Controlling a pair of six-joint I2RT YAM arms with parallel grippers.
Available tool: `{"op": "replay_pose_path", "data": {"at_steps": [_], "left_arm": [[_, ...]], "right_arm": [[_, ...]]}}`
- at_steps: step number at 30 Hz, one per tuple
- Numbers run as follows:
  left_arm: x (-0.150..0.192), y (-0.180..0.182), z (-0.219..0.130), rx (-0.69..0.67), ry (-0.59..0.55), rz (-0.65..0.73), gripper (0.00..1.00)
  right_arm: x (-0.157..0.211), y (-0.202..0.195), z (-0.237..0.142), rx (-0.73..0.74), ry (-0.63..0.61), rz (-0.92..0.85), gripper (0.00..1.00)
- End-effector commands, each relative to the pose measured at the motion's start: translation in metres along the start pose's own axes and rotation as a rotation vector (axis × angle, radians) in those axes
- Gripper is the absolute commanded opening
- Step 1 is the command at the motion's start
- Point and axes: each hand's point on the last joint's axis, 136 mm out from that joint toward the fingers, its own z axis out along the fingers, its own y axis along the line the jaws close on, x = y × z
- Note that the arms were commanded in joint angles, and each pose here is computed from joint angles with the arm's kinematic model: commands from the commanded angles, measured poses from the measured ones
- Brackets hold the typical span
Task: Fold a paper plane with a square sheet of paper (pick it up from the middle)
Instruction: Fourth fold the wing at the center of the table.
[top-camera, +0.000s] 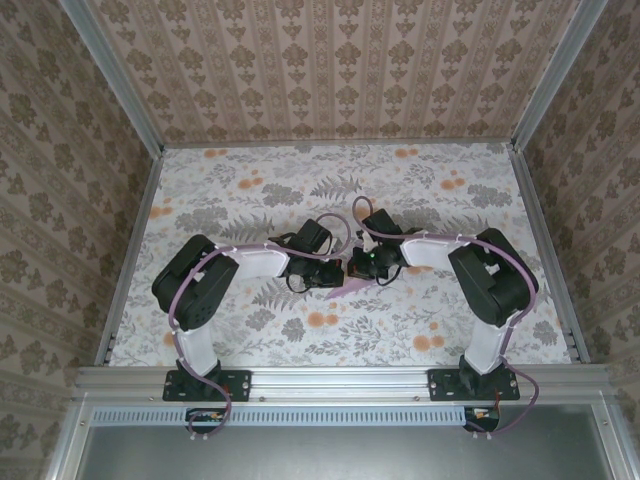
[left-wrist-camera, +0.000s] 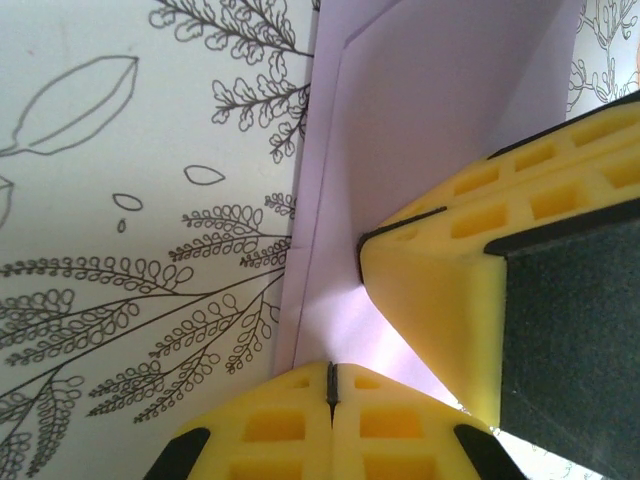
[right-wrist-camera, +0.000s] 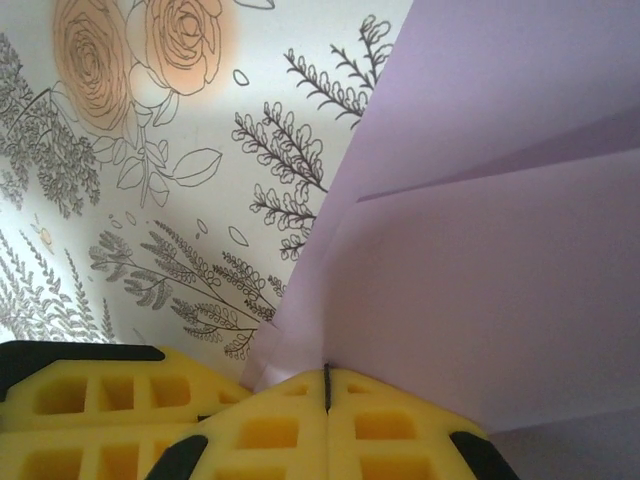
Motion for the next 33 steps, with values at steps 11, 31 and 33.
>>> {"op": "replay_pose_path", "data": {"at_steps": [11, 31, 33], "left_arm": [[0.059, 0.060, 0.011, -0.200, 0.161, -0.095, 0.00], [0.056, 0.059, 0.013, -0.194, 0.152, -0.113, 0.00], [0.057, 0.059, 0.013, -0.195, 0.154, -0.112, 0.00]], "right_arm": [[-0.025, -0.032, -0.009, -0.015, -0.060, -0.043, 0.00], [0.011, 0.016, -0.001, -0.152, -0.094, -0.138, 0.00], [0.011, 0.010, 0.004, -0.133, -0.085, -0.130, 0.00]]}}
